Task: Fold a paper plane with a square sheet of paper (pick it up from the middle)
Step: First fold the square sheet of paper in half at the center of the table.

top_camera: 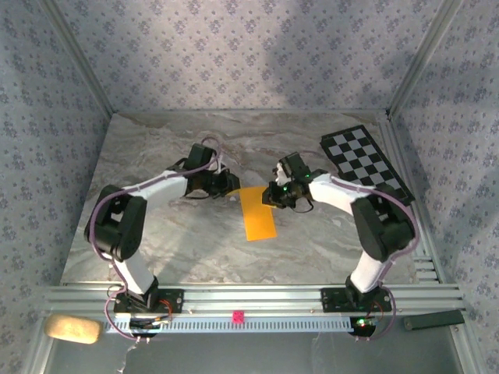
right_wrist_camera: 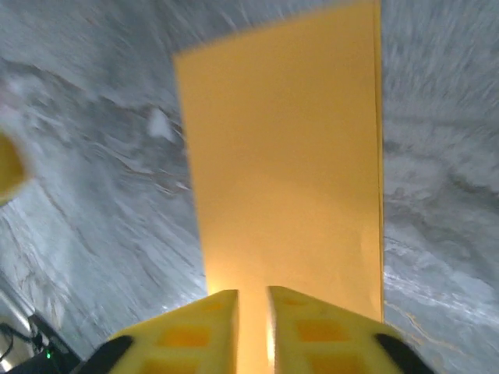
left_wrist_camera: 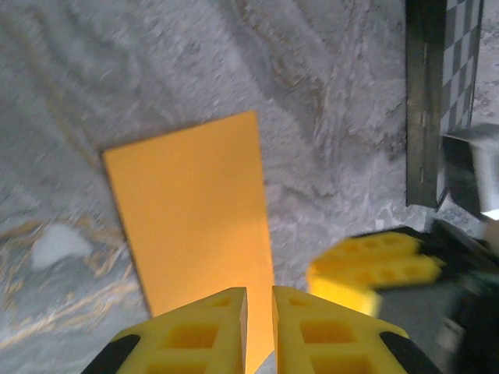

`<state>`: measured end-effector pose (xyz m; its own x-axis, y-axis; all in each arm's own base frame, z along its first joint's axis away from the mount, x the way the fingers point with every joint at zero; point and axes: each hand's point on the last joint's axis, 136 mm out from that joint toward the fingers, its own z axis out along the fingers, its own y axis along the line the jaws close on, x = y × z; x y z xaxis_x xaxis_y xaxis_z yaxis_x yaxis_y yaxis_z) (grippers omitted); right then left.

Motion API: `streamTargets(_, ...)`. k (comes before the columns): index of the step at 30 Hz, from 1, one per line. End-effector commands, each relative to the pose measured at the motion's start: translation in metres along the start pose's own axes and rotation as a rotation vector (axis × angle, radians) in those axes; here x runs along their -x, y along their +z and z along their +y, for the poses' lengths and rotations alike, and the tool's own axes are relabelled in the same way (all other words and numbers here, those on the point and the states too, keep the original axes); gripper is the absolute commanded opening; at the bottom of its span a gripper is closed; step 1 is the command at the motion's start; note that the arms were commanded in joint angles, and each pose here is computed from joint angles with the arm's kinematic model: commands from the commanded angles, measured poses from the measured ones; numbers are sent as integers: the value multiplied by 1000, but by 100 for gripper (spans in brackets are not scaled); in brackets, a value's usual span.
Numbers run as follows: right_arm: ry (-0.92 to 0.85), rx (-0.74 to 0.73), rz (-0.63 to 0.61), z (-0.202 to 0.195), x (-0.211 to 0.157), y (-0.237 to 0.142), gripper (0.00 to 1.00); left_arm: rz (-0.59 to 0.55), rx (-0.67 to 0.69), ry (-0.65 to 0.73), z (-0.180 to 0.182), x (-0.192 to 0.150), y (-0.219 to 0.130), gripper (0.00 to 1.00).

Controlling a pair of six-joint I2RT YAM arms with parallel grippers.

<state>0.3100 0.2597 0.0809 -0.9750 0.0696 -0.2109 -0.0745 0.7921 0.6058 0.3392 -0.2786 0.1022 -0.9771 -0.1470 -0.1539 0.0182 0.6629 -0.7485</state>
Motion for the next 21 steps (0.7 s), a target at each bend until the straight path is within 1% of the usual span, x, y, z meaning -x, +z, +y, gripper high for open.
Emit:
streamTargets(1,50,-99,-93,-16,-3,-25,25,32,-30,11,-7,7,12,16)
streamTargets(3,89,-98,-127,-24,-9,-33,28,41,-25,5,-5,11,21,16)
streamTargets(6,139,-50,-131,-27,-21,-36,30,56,-26,-11,-1,15,33,16)
streamTargets(12,196,-42,-75,-38,-46,-27,31,74,-14,-30,8,19,52,16)
streamTargets(17,223,-21,-43,-40,-55,-20,31,94,2,-28,16,18,63,16)
streamTargets(21,246,-6,5,-40,-62,-13,32,116,44,-32,32,10,69,15)
